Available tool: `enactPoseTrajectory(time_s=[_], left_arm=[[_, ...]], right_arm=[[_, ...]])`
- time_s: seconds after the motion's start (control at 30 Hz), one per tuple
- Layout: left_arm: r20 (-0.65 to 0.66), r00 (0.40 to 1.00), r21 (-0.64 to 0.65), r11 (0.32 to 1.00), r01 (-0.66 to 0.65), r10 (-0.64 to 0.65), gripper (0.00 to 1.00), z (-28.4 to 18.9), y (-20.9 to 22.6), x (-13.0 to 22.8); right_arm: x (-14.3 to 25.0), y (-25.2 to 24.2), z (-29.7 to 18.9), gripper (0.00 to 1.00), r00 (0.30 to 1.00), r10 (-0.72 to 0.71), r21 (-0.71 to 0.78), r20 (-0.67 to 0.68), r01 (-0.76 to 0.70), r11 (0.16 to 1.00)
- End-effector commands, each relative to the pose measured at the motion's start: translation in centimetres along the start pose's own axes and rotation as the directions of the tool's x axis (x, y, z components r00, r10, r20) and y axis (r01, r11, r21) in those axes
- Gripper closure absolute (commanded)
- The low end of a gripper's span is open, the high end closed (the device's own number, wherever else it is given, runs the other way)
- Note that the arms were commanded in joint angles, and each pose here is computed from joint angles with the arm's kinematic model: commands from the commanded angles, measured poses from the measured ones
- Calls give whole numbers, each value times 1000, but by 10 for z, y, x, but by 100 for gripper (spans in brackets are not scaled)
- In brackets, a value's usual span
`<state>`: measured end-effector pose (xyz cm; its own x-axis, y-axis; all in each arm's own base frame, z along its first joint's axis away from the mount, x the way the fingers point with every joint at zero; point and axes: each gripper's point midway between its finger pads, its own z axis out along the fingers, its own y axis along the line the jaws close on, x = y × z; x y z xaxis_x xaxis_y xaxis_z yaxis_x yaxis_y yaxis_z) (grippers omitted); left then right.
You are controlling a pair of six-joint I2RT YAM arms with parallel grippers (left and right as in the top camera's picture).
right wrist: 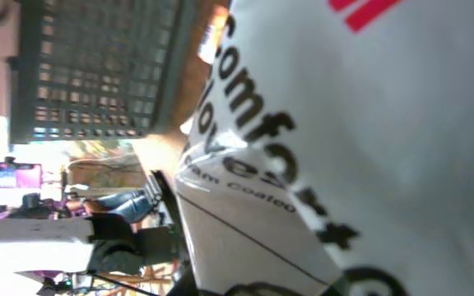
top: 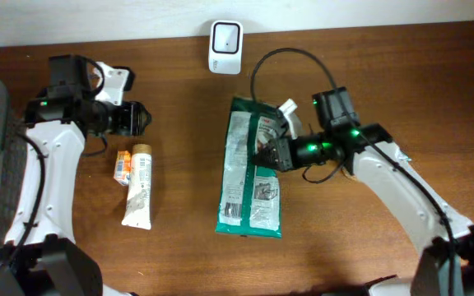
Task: Scan the item barcode
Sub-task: 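Release with the left gripper and lift the pack with the right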
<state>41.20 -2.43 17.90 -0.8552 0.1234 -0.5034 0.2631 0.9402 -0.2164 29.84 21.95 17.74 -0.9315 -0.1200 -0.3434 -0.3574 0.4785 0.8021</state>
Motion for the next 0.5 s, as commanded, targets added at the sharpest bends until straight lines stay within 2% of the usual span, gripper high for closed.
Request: enactPoseTrajectory(time_s=[0.0, 0.03, 0.2, 0.47], left_arm=[[40, 999, -32, 999, 26, -25, 20, -16, 4, -7], [40, 999, -31, 999, 26, -25, 1, -16, 4, -7], [41, 999, -31, 999, 26, -25, 1, -16, 4, -7], [41, 999, -31, 999, 26, -25, 1, -16, 4, -7]], right_arm=[[-11, 29, -25, 96, 998, -2, -88, 59, 7, 996], [-15, 32, -32, 96, 997, 2, -90, 79, 5, 996], [-28, 74, -73, 96, 990, -34, -266, 139, 71, 961], [-34, 99, -102, 96, 969, -110, -238, 222, 164, 957]])
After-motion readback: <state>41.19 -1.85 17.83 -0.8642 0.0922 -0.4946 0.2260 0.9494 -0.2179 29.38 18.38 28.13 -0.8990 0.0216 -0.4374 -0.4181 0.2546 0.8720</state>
